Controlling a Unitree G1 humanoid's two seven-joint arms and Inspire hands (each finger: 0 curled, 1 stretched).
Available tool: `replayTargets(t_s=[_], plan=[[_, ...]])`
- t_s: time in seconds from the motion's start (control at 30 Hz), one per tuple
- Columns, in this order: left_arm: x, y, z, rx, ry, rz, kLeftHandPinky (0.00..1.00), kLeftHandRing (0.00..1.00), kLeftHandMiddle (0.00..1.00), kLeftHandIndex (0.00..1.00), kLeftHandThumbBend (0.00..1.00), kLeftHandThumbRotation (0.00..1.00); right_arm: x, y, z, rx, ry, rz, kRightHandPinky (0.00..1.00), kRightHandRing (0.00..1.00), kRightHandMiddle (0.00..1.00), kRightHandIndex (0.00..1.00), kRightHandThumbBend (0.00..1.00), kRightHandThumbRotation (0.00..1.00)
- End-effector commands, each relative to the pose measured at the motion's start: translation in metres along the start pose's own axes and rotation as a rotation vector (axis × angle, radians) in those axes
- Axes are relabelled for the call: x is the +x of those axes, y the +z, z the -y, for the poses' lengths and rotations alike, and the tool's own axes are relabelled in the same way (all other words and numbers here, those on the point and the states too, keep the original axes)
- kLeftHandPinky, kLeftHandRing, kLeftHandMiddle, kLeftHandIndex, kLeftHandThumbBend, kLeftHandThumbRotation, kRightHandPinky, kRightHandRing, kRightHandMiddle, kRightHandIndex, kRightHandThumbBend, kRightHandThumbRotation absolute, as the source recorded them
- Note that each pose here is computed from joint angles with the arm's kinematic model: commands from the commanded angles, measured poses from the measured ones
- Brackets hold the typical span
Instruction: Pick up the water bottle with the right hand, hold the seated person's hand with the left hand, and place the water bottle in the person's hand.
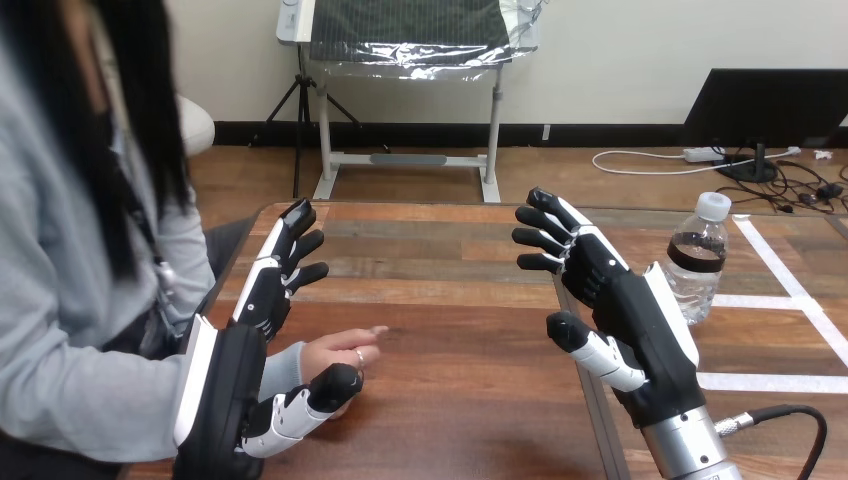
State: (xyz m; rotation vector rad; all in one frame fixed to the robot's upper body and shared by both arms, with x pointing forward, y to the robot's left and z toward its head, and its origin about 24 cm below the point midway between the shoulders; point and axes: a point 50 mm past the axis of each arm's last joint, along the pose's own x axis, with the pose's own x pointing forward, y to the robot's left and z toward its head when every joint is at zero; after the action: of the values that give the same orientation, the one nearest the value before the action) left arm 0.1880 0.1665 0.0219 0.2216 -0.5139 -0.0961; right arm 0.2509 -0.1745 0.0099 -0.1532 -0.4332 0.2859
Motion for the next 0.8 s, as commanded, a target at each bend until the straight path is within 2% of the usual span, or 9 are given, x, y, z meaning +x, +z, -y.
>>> replayTargets(t_s=[0.0,0.77], plan=[[0.0162,0.0095,-0.0043,0.007,0.01,0.085,0.81,0.9,0.94,0.94,1.0,0.83,0.025,0.0135,0.0053,-0.022,-0.011,0.109,0.76,0.84,0.87,0.91,1.0,0.77],[0.0144,0.0098,-0.0054,0.016,0.009,0.081,0.84,0.92,0.95,0.94,1.0,0.84,0.0274,0.015,0.0061,-0.024,-0.002,0.118,0.76,0.84,0.88,0.9,1.0,0.73]])
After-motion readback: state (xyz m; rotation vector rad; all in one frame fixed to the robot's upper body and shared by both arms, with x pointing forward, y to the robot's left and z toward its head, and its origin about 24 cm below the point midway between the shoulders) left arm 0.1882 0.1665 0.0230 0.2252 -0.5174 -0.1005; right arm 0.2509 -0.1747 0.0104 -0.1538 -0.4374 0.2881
